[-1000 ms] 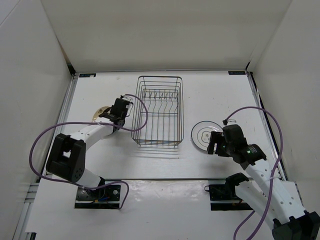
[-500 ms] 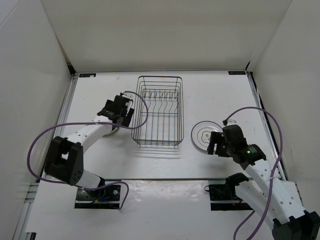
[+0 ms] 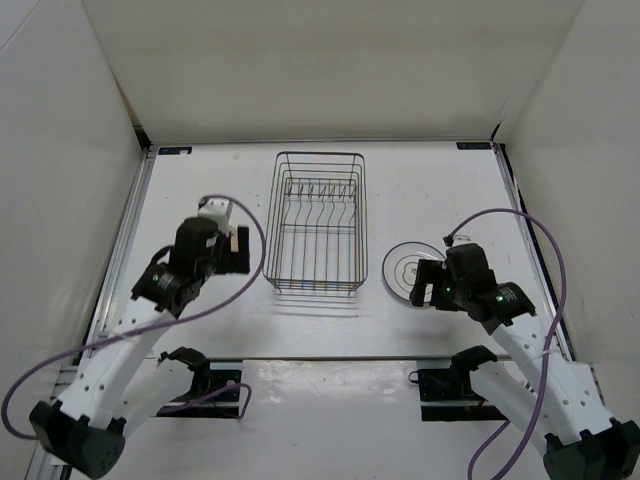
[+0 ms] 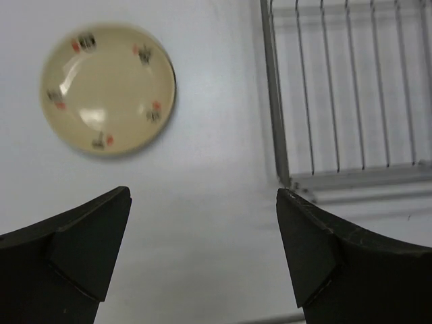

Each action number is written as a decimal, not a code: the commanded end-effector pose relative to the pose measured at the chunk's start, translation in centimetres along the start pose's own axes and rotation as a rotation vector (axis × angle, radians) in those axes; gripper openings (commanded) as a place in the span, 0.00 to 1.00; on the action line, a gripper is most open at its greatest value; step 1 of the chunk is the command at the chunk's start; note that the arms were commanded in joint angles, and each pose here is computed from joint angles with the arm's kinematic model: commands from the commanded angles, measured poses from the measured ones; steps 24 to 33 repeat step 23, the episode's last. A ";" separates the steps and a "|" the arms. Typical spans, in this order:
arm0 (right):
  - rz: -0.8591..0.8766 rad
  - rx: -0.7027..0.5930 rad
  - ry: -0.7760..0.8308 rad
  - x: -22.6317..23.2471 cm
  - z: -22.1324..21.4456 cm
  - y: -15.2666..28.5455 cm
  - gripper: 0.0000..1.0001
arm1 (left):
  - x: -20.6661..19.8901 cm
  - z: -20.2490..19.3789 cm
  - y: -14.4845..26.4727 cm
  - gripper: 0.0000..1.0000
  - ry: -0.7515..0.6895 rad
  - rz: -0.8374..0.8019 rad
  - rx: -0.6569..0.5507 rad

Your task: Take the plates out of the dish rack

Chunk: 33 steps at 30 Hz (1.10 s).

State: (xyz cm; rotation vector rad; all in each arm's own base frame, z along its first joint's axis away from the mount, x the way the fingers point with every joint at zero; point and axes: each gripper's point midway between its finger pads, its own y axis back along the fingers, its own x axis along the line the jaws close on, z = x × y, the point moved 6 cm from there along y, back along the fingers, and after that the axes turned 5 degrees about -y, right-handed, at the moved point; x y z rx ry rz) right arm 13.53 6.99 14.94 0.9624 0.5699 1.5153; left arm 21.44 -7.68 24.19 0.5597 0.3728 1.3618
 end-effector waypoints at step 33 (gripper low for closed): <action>-0.135 -0.166 0.127 -1.2 4.7 11.0 0.90 | -0.5 -10.8 -0.8 1.00 -0.022 -0.123 -0.044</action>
